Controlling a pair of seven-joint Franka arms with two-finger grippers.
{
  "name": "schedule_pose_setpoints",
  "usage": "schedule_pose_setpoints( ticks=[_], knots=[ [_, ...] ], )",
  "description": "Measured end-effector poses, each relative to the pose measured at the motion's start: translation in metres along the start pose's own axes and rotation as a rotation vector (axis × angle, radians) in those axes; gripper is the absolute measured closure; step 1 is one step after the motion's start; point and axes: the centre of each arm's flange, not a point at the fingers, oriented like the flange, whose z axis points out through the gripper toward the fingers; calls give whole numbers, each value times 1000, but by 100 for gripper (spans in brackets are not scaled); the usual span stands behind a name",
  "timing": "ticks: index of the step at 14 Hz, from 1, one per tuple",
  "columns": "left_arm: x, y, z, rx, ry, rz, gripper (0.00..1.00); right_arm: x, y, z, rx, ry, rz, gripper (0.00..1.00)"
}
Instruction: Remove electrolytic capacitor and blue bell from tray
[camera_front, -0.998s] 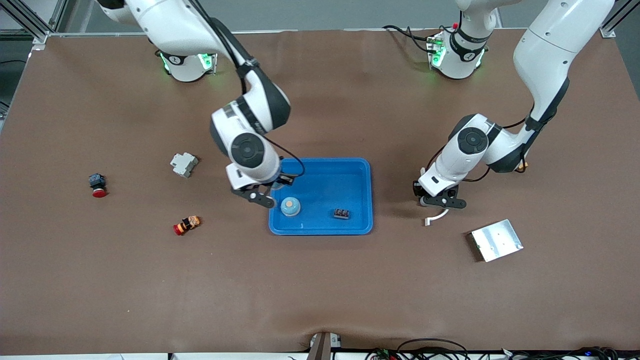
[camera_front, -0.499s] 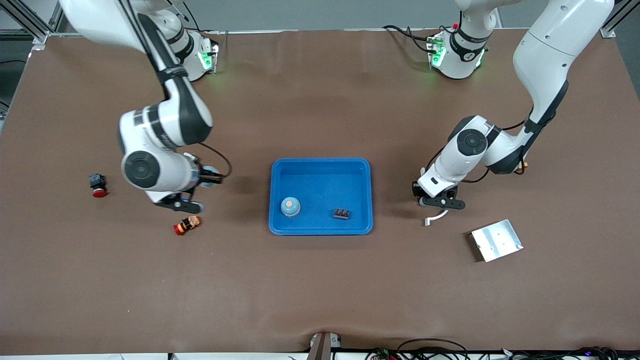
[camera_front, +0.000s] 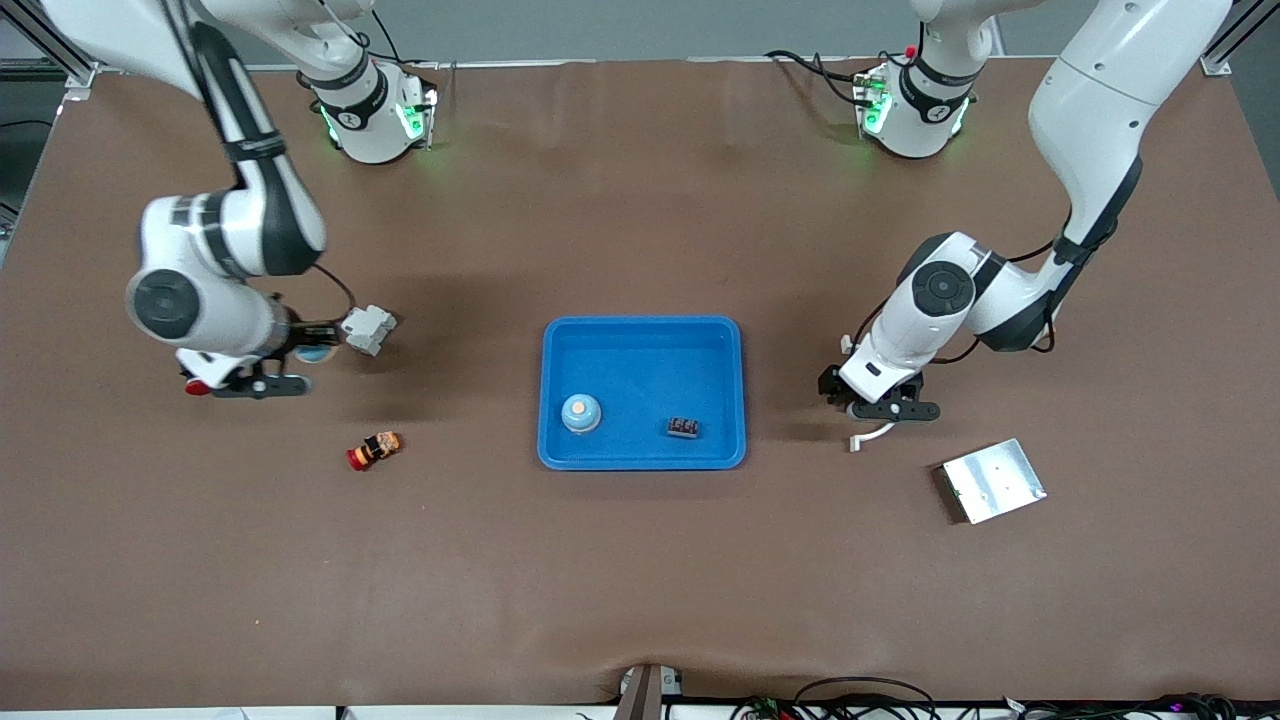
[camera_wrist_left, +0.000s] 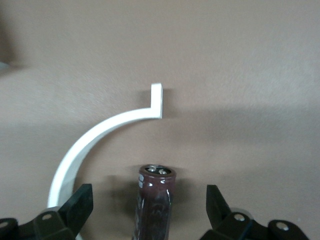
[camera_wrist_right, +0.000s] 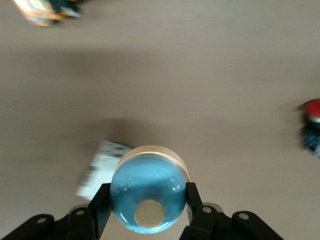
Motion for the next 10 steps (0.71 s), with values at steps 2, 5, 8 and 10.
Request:
schedule_pose_setpoints(
  ticks=[2, 5, 8, 10],
  knots=[
    [9, 2, -20, 26, 20, -6, 0, -10, 67, 8, 23, 42, -75, 36],
    [25, 6, -47, 41, 17, -86, 0, -27, 139, 31, 37, 87, -141, 36],
    [49, 11, -85, 16, 7, -216, 0, -25, 141, 60, 44, 88, -156, 36],
    [62, 17, -109, -4, -12, -330, 0, -22, 130, 80, 46, 90, -173, 36]
  ],
)
